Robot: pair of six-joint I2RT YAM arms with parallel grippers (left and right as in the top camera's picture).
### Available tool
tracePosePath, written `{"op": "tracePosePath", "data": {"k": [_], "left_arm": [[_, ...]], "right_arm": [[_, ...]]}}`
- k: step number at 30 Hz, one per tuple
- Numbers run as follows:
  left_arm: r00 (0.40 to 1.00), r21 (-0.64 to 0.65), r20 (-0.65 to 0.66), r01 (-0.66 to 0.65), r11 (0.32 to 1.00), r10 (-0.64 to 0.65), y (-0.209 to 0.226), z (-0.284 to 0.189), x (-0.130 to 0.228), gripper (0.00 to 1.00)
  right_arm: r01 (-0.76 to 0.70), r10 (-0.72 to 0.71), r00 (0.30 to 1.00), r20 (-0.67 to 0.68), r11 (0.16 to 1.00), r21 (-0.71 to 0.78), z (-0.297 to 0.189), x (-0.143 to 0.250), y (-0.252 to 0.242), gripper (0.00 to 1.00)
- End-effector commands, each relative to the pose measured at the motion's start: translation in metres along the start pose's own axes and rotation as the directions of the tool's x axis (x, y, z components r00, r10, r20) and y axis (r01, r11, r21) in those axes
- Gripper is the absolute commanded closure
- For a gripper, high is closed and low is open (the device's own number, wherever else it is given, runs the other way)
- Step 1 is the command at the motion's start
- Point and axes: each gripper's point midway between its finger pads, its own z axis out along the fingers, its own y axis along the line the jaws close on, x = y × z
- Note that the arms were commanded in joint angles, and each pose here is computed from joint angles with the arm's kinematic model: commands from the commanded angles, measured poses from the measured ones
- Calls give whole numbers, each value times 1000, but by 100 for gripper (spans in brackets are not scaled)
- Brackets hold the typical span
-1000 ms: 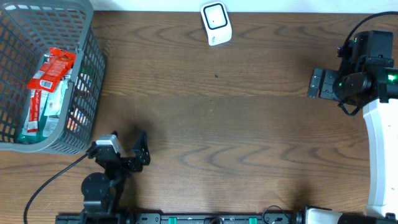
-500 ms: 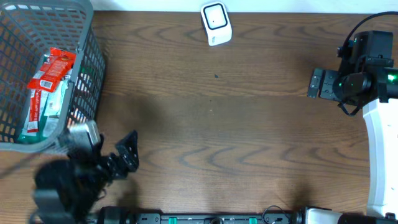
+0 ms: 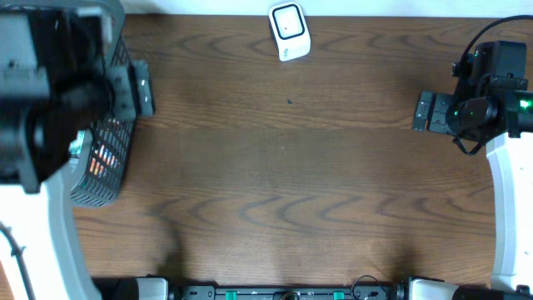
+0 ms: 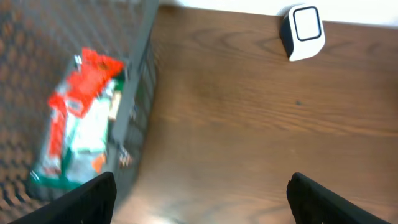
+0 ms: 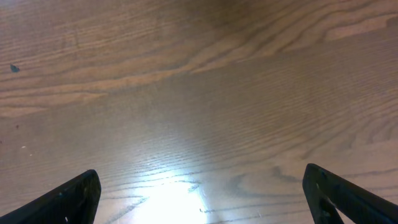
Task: Scan the item barcode
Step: 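Reach the left gripper into the grey basket toward the green-lidded jar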
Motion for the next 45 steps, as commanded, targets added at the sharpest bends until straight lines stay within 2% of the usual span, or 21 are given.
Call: {"op": "tracePosePath", "data": {"k": [1,3,7,12,19,27,37,45], "left_arm": [[995,-147,36,-85,985,91,28,2,-19,2],[998,-229,53,-7,973,20,49,9,-27,2],[996,-300,33,87,950,-81,93,25,-28,2],[975,-228,-20,210,951,-220,128,53,-18,2],[935,-288,-88,306,907,-344,183,85,2,2],[923,-151,-250,263,953,-294,181,155,18,2],[861,-142,-395,288,947,-321,189,213,49,2],[844,-139,-429,292,946,-323,196,242,58,1]], "right_arm": [[-17,17,1000,15,1000,8,-3,-4,-2,1],[-17,17,1000,15,1000,8,-3,-4,-2,1],[-17,17,1000,15,1000,8,-3,-4,-2,1],[-17,17,1000,15,1000,8,-3,-4,-2,1],[-17,17,1000,15,1000,8,-3,-4,-2,1],[-17,17,1000,15,1000,8,-3,-4,-2,1],[-17,17,1000,15,1000,8,-3,-4,-2,1],[-17,17,1000,15,1000,8,-3,-4,-2,1]]}}
